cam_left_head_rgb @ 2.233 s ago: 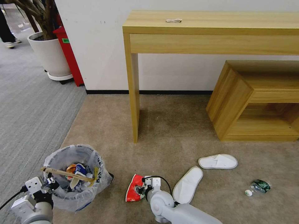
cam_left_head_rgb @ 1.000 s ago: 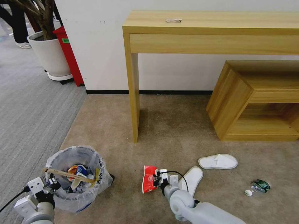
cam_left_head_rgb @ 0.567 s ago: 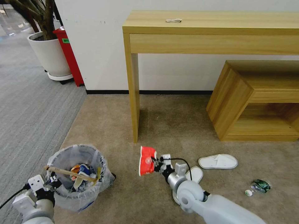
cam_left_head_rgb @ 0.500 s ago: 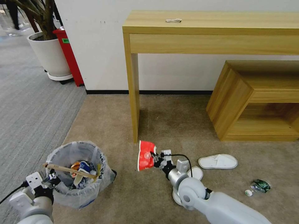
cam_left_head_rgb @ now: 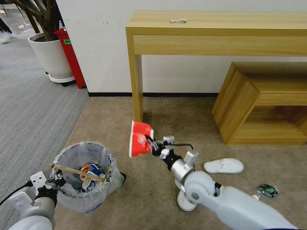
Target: Pick up the trash bin and place the garbage on the floor into it.
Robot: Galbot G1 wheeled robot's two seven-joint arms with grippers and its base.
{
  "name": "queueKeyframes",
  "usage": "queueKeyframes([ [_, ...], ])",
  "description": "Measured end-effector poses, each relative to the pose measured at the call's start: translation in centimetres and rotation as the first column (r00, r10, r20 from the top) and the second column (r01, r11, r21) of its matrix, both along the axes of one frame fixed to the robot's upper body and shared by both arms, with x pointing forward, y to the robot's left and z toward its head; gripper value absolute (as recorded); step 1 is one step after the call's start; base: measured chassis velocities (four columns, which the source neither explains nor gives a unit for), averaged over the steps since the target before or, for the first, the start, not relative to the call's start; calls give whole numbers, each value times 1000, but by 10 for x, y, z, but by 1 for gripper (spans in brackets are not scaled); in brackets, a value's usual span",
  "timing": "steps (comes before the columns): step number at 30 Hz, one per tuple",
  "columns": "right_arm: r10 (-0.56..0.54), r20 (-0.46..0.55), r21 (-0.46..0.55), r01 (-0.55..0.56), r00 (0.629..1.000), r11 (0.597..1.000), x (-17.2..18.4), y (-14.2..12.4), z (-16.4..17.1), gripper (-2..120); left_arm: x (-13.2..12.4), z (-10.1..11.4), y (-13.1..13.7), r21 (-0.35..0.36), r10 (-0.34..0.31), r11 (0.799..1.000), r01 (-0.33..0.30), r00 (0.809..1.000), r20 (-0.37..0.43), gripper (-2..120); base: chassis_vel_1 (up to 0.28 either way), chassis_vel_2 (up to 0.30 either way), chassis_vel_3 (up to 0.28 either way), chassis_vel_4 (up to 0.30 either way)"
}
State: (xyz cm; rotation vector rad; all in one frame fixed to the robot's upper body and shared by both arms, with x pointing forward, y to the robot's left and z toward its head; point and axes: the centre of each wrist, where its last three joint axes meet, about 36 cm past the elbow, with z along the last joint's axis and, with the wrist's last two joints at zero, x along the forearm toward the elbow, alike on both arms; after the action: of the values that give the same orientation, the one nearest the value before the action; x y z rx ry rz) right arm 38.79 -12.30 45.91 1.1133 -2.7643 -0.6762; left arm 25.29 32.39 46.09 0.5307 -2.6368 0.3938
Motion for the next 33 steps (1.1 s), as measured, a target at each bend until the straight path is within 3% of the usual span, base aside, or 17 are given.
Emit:
queueKeyframes([
  [5,103,38,60,-105,994,993,-11,15,19,0,-1,3,-2,2,-7,1000,7,1000,1,1,0,0,0,0],
  [13,227,26,11,-227,974,974,-33,29,5,0,-4,10,-6,-1,-8,1000,8,1000,18,1,0,0,0,0],
  [33,266,-43,-104,-269,963,957,-48,46,-49,0,-16,23,-20,-19,-18,1000,19,999,32,1,0,0,0,0],
])
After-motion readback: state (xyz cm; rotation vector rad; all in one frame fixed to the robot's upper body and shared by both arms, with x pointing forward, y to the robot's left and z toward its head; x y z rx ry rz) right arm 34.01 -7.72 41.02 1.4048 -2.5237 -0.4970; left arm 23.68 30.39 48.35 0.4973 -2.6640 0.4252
